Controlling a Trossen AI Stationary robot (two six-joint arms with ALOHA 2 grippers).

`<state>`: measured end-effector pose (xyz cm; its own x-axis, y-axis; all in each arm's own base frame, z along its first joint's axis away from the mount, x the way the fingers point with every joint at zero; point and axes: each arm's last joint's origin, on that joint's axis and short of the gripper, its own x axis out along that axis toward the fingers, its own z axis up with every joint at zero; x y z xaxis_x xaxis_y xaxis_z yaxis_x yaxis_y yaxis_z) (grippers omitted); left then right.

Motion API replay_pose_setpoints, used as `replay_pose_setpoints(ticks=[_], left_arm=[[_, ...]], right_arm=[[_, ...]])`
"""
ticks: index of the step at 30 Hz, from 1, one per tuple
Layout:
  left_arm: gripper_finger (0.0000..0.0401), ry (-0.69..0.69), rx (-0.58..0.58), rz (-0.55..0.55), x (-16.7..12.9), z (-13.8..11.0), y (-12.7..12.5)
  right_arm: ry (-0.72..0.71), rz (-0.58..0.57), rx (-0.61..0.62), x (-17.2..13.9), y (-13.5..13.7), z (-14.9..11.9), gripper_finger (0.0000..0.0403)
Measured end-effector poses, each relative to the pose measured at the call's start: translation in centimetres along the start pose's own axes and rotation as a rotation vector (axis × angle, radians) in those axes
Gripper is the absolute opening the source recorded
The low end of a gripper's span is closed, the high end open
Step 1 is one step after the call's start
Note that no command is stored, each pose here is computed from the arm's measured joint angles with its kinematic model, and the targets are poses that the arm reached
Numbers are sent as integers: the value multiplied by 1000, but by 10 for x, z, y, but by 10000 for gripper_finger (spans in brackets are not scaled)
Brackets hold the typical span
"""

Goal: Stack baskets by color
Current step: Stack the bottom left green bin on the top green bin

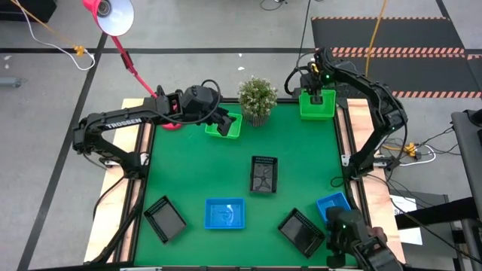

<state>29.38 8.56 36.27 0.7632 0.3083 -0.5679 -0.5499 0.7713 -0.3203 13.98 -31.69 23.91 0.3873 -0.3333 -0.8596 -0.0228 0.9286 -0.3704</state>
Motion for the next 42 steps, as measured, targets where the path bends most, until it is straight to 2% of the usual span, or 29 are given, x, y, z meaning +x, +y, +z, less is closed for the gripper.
replay_pose_setpoints(ticks=[4,11,29,34,42], left_arm=[[241,0,4,0,0,0,0],[241,0,24,-1,0,0,0],[241,0,65,-2,0,0,0],[241,0,69,-2,0,0,0],[241,1,68,-2,0,0,0]], right_arm=[[60,-20,26,-3,3,6,108],[69,-5,26,-2,6,9,11],[50,32,57,-12,2,10,6],[48,106,23,-12,8,8,5],[51,116,11,-11,9,8,5]])
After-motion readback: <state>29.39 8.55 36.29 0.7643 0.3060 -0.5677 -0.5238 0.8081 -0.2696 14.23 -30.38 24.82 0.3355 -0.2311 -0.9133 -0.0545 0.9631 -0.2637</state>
